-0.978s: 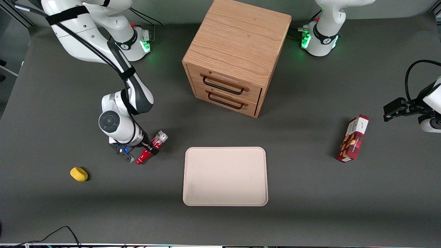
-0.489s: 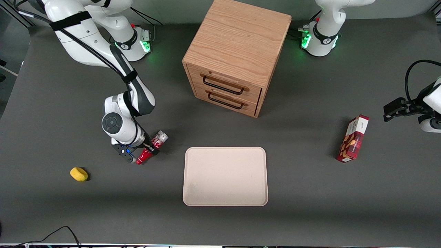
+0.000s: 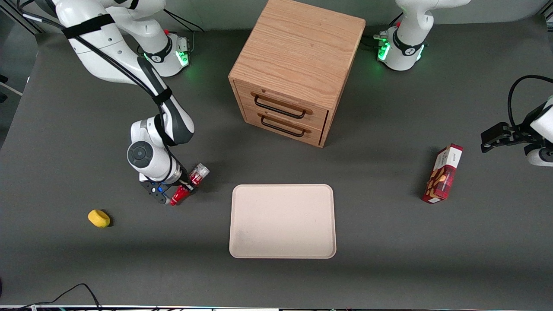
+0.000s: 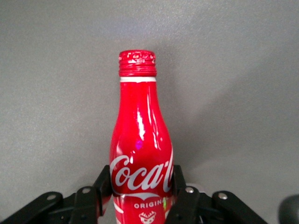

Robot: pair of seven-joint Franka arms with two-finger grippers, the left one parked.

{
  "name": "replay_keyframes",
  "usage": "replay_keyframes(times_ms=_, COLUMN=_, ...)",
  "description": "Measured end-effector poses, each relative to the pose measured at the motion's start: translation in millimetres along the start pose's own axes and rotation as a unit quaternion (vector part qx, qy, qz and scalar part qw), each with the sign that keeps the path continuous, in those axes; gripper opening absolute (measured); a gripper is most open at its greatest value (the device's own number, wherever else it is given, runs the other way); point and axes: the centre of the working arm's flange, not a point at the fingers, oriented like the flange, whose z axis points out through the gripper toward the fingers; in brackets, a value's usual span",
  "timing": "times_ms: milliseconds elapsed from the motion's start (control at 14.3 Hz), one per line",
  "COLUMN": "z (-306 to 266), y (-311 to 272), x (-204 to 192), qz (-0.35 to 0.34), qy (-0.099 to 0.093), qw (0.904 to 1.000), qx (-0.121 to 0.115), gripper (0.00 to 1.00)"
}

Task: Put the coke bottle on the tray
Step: 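Lift the bottle upright with the right gripper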

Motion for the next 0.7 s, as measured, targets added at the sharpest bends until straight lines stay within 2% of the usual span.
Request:
replay_keyframes(times_ms=349, z=-14.6, y=-4.8, x=14.2, qz=0.013, qy=0.003, qw=0.9999, qx=0.005, gripper=0.55)
replay_keyframes(times_ms=699, z=-89.3, y=-24.5, x=32.5, qz=0.012, qy=-0.022, qw=0.9991, qx=-0.035, gripper=0.55)
